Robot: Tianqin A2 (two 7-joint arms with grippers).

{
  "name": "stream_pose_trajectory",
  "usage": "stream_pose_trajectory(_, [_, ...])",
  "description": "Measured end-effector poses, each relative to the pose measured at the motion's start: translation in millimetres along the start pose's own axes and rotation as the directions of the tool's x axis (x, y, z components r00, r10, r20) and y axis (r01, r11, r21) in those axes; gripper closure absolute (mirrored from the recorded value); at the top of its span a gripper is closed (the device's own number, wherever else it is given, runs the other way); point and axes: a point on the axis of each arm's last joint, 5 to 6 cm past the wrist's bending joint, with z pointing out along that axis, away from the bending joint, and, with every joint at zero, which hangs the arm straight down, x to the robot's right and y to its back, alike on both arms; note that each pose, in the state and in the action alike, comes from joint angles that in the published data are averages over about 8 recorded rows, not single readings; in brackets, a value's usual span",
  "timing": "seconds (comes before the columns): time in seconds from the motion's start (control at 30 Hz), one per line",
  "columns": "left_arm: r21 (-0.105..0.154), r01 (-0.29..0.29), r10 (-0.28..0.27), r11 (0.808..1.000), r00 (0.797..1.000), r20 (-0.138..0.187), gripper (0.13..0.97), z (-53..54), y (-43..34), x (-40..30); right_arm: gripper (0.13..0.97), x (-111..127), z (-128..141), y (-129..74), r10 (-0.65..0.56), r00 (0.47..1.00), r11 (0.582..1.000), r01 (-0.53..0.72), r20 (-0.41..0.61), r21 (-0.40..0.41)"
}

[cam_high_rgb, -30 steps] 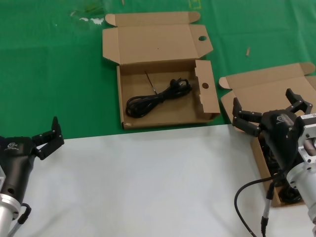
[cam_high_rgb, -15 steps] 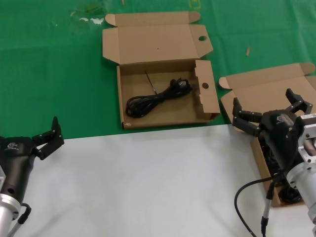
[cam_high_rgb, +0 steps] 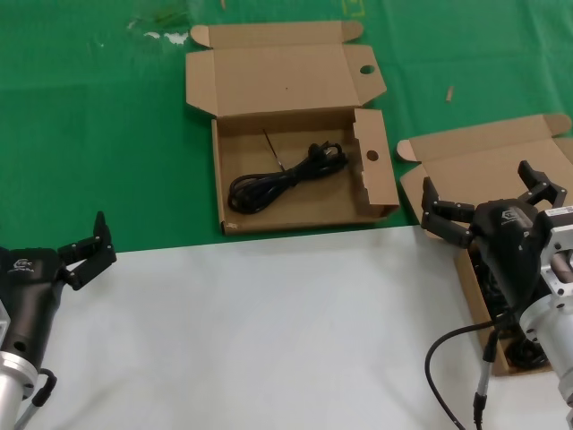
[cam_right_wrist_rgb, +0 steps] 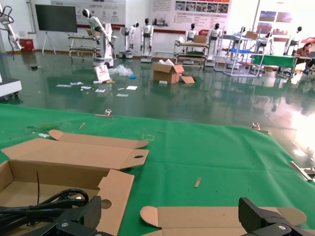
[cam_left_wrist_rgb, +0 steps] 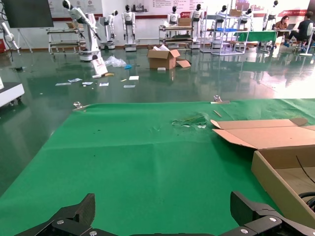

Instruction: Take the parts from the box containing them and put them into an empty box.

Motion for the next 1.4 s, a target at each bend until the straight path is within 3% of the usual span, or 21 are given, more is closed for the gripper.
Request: stream_pose_trajectory(1.4, [0.000,0.000,0.000,1.000,1.000,0.000,0.132,0.0,0.0,0.0,0.130,0.0,0.0,0.0,0.000,1.000,1.000,0.000,0.000,0.000])
